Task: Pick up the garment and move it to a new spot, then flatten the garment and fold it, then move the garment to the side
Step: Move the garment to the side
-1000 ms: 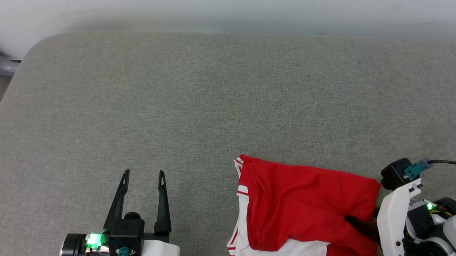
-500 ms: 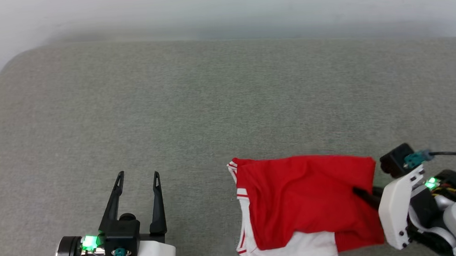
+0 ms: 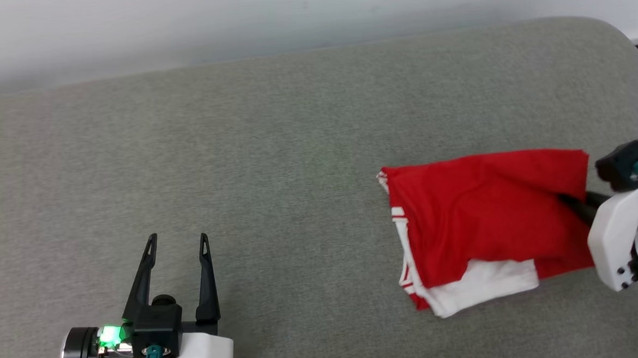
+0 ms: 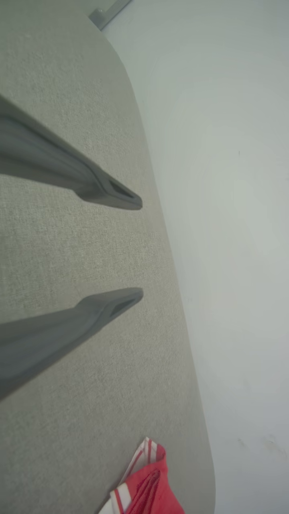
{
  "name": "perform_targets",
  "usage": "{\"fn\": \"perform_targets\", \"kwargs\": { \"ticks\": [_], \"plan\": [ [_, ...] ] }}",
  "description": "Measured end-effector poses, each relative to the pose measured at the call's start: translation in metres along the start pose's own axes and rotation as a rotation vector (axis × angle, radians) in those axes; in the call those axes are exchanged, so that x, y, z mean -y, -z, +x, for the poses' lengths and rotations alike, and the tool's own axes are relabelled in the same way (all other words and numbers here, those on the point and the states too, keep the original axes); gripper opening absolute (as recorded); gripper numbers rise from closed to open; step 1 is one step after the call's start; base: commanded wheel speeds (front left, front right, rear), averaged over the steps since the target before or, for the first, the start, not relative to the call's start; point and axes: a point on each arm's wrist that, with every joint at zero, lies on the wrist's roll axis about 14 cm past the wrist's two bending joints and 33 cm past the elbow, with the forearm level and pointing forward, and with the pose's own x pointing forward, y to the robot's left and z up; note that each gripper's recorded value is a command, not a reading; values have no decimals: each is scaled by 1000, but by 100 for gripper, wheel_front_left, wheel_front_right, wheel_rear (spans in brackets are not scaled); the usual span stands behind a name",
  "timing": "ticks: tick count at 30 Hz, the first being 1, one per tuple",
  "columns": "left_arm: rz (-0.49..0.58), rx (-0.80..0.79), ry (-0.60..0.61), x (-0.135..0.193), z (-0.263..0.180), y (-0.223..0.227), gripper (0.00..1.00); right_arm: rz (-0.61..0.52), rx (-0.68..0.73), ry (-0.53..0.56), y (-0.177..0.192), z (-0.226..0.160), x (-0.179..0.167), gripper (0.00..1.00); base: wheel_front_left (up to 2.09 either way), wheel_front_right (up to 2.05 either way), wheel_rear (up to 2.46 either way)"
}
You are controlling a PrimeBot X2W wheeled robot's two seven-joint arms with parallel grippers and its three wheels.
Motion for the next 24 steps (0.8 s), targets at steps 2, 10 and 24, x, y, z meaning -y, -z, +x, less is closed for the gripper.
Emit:
{"fn": "perform_targets", "kwargs": {
  "ticks": [2, 10, 24],
  "plan": [
    [-2, 3, 16, 7, 6, 1, 100, 4, -1, 42, 1, -4, 16, 0, 0, 0, 0],
    [-5, 13, 56, 17, 34, 11, 100, -10, -54, 225, 7, -2, 91, 0, 0, 0, 0],
    [8, -19, 71, 15, 71, 54, 100, 48, -251, 555, 45, 18, 219, 0, 0, 0, 0]
  ]
}}
